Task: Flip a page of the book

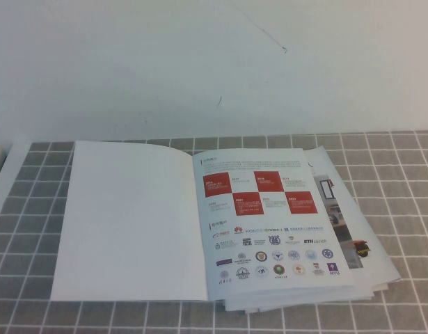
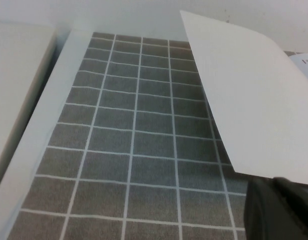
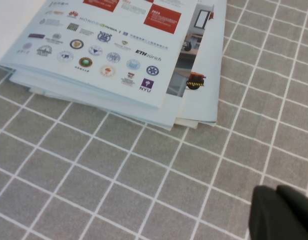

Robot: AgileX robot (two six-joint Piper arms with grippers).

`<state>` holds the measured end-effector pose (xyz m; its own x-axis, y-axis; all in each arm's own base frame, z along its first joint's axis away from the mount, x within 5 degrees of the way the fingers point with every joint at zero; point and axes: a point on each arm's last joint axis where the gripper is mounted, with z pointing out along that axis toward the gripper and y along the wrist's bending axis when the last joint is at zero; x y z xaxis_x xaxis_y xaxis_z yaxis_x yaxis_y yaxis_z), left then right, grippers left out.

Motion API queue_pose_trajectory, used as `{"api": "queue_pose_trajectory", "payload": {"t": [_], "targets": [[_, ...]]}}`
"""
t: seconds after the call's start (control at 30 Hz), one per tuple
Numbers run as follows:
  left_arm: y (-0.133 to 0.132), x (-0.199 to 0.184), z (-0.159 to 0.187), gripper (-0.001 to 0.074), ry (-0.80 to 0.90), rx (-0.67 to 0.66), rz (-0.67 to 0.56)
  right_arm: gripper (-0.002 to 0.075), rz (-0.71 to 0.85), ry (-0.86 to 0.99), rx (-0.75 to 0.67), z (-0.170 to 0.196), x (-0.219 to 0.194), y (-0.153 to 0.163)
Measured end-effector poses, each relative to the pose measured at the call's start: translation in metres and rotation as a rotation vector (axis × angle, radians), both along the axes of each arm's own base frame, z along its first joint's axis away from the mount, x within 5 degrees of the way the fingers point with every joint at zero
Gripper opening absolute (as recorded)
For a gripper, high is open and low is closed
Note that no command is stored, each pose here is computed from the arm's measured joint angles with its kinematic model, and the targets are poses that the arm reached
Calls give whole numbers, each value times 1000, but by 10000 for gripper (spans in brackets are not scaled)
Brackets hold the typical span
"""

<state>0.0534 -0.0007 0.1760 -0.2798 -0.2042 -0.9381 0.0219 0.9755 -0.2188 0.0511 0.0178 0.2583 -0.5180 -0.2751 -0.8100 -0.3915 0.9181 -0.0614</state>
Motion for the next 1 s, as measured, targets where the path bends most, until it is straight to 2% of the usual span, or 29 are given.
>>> {"api": "queue_pose_trajectory", "payload": {"t": [0.17,0.37,1.0], "targets": [[-1,0,0,-4,1,16,-11,-1,0,0,0,0,0,0],[-4,-1,0,-4,-11,162,-93,-1,1,2,4,0,0,0],[-9,-2,-1,-4,-18,207,-160,-1,2,3,7,0,0,0]]}}
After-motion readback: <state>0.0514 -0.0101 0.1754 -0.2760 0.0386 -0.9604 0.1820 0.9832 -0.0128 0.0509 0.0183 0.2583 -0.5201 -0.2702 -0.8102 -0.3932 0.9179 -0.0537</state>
